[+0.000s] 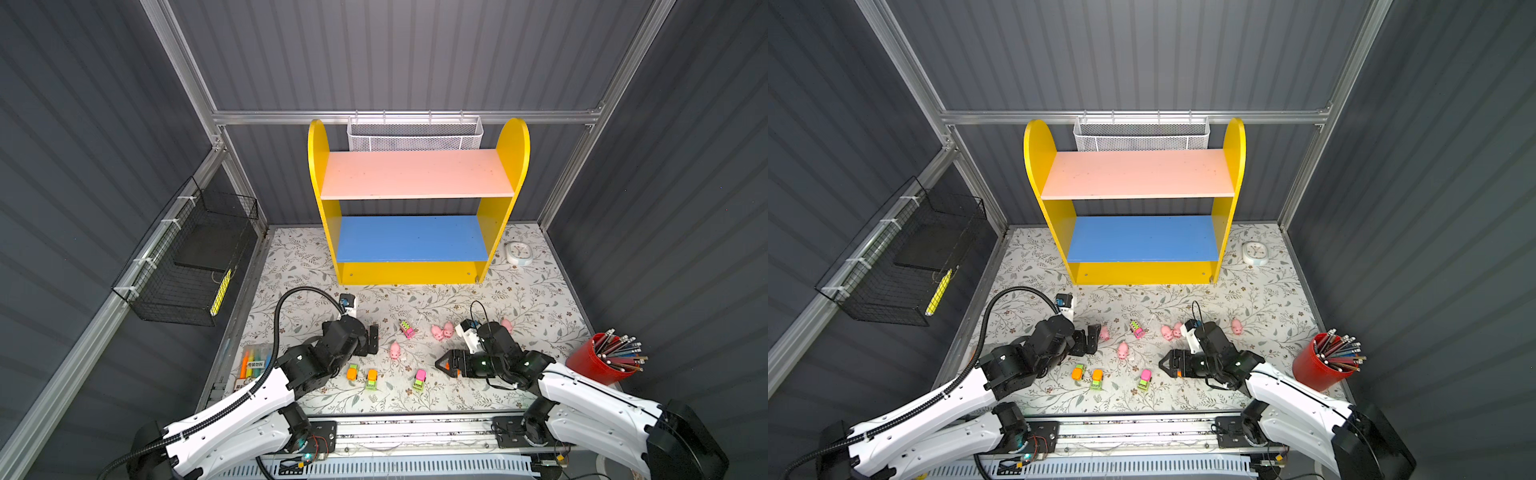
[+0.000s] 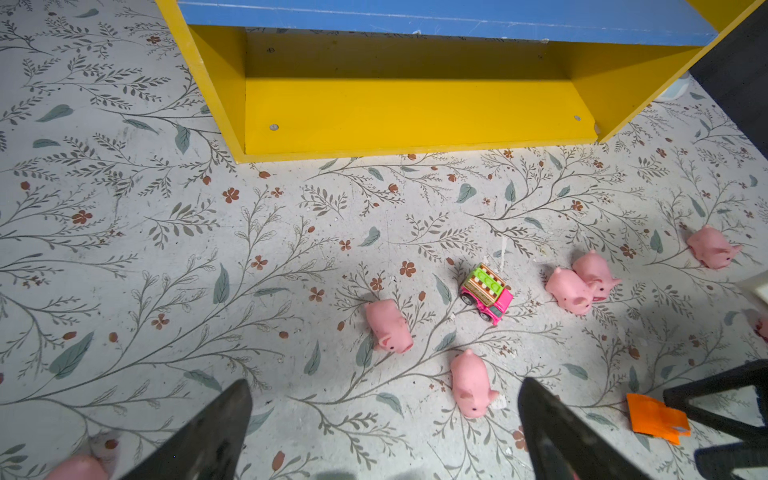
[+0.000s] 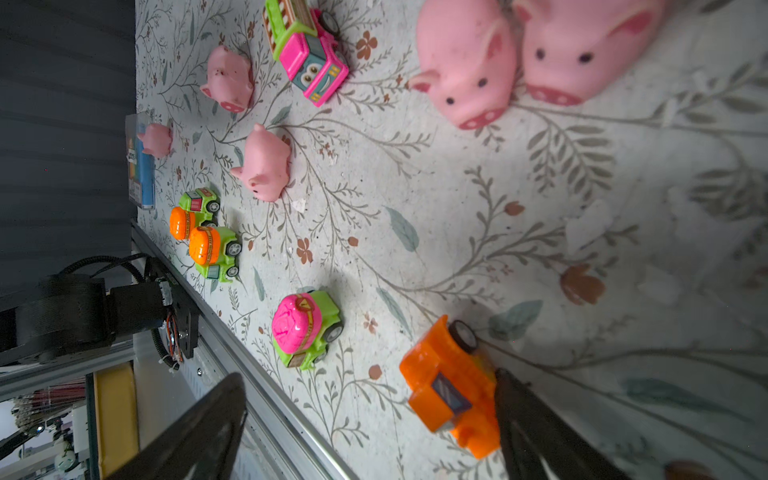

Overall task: Place and organize the plastic toys onto the shelf
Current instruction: 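Lower the right gripper around the orange toy car near the robot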

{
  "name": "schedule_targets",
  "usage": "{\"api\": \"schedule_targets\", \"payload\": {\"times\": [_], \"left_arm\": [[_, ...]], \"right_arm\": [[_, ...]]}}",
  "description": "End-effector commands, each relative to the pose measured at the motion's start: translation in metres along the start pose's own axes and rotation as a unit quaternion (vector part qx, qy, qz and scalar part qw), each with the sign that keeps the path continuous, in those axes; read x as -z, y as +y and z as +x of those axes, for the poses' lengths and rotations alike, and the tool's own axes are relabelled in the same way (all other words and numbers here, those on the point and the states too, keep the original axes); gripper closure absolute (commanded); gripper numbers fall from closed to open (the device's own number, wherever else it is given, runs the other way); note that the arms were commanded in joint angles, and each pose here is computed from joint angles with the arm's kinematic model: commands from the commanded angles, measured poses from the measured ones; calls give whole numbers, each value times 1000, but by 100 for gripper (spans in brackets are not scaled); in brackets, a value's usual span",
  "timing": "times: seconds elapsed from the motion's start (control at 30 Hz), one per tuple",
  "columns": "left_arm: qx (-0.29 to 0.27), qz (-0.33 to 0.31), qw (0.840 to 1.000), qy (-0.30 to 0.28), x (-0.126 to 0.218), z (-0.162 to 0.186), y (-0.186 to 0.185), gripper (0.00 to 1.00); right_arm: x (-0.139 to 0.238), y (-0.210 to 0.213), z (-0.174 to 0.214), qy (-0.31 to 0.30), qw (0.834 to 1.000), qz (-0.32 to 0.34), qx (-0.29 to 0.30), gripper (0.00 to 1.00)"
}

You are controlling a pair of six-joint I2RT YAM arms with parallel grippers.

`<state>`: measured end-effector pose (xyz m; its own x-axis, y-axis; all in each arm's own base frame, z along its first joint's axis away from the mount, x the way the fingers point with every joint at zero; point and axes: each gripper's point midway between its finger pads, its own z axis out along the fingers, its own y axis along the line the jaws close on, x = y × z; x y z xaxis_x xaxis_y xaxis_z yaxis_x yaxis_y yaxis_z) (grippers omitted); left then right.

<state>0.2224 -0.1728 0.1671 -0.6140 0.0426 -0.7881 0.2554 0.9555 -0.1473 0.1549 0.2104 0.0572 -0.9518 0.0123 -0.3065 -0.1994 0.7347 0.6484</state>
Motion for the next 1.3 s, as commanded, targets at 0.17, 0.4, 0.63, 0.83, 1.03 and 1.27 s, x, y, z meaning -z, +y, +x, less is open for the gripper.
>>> {"api": "schedule_targets", "payload": {"times": [0.17,0.4,0.63,0.83,1.03,1.27], "left_arm": [[-6,-13,1000,0,7,7,11,0],[-7,-12,1000,-6,11,3,12,0],[-10,-14,1000,-6,11,3,13,0],[-15,-13,1000,-4,11,3,12,0],[-21,-14,1000,-2,9,4,11,0],[-23,-12,1000,5,9,10,13,0]], "right_arm": [[3,0,16,20,1000,19,-14,7],[25,-13,6,2,995,96,29,7],[26,-29,10,30,987,149,52,10],[20,-32,14,48,982,169,65,15],[16,-32,15,55,976,191,92,22],[10,-29,13,61,966,219,122,33]]}}
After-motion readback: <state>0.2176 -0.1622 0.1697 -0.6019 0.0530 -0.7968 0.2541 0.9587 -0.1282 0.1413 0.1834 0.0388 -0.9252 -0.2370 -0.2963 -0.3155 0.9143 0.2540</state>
